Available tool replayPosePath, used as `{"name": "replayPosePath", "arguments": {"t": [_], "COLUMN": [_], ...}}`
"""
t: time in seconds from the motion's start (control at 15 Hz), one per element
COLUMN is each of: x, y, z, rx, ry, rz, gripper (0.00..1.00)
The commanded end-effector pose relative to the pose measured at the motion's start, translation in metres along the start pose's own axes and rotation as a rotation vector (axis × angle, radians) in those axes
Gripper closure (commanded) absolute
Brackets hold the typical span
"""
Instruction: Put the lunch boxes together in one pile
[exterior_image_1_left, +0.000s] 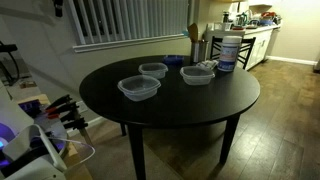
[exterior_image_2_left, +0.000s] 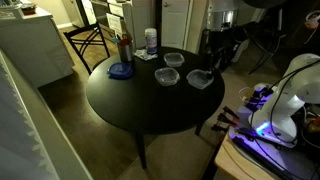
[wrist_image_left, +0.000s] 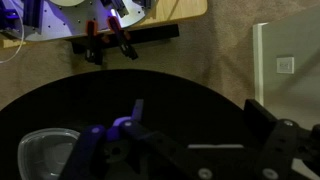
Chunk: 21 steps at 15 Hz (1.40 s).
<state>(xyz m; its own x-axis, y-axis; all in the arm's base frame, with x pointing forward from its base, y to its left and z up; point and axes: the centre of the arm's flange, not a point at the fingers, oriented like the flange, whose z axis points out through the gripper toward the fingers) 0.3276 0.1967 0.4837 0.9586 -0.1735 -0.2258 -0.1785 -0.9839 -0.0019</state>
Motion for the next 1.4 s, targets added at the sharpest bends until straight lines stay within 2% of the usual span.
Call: {"name": "replayPosePath", "arguments": {"t": [0.0, 0.53, 0.8, 1.07, 1.33], "x": [0.0, 0.001, 0.03, 0.084, 0.147], "y": [0.0, 0.0, 0.006, 0.044, 0.125], "z": [0.0, 0.003, 0.009, 0.007, 0.015], "rx": [0.0, -0.002, 0.019, 0.011, -0.052], "ry": [0.0, 0.01, 0.137, 0.273, 0.348], "rz": [0.0, 0.002, 0.086, 0.145, 0.254], "gripper": [0.0, 0.0, 0.0, 0.0, 0.0]}}
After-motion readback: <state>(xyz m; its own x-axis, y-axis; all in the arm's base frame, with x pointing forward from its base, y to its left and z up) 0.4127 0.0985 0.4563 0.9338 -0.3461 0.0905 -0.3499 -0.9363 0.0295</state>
